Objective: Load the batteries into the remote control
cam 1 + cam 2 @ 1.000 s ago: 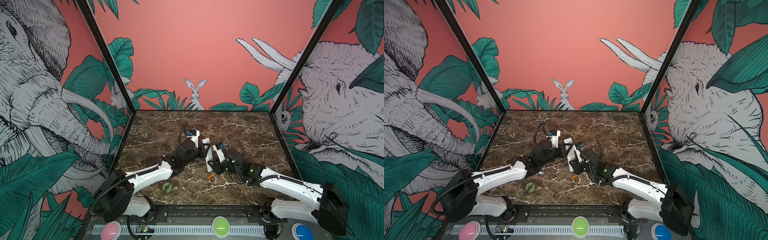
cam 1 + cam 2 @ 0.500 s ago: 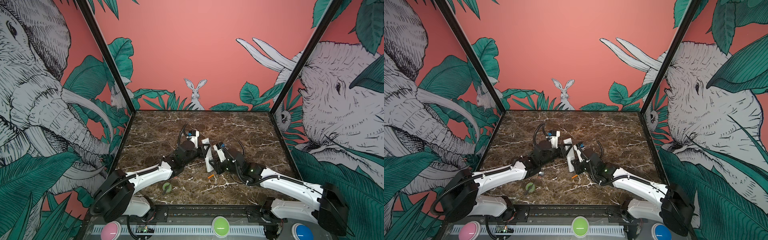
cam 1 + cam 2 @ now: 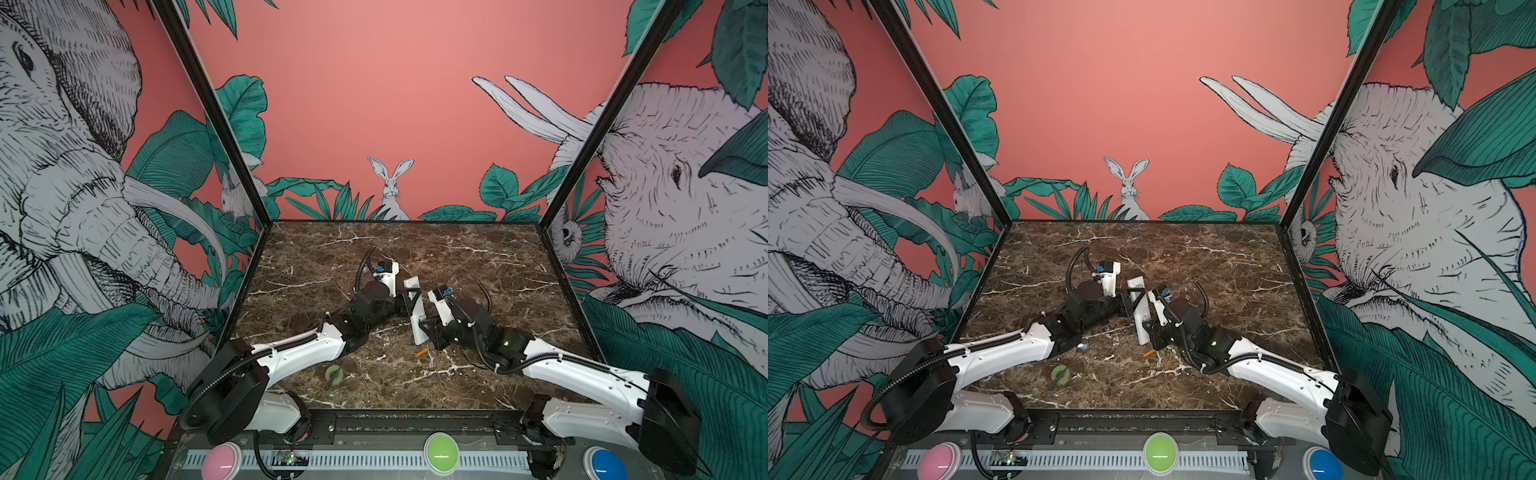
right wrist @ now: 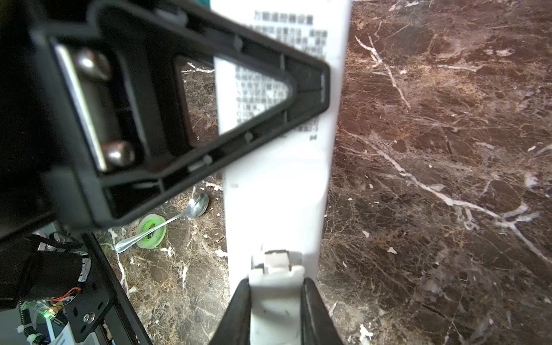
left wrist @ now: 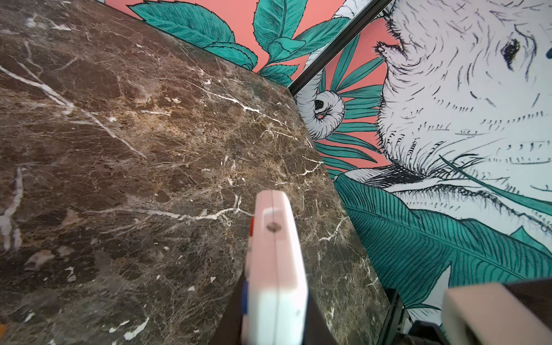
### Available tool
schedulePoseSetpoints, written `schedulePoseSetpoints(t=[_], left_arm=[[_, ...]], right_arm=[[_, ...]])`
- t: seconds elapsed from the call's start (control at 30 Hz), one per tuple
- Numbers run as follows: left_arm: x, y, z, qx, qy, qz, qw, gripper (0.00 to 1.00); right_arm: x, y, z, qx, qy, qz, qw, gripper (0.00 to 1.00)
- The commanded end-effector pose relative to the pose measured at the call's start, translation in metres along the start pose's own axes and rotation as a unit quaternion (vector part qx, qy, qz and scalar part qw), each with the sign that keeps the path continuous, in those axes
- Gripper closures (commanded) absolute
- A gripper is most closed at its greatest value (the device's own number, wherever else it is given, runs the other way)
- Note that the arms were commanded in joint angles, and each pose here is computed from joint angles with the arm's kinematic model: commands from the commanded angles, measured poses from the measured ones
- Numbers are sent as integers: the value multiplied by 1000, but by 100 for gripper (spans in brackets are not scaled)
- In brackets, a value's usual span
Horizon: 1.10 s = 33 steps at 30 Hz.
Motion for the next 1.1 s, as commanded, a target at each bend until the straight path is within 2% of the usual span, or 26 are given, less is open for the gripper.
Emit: schedulePoseSetpoints(t=[0.0,0.2,0.53,0.8,1.07], left_arm=[[-7,8,-11,25,5,-19,1000,100],[-5,6,-8,18,4,-15,1000,100],[-4,8,5,2,7,-13,1000,100],[-9,24,32,4,27,-23,999,100],[-16,48,44,13,8,-35,999,100]], right_arm=[[-19,11,10,-27,22,-51,998,79],[-23,18,10,-27,36,-66,997,79],[-18,24,4,-2,39,-54,998,80],[-1,33,-14,67,36,2,997,79],[13,25,-37,131,22,70,989,79]])
Point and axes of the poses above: each gripper's point midway between its finger pads, its own y axis back along the fingers, its own z axis along the line the jaws close on, x = y × z, the point moved 6 cm from there along y, back along the fingers, and after that the axes turned 2 degrees about y, right-handed, at the moved point
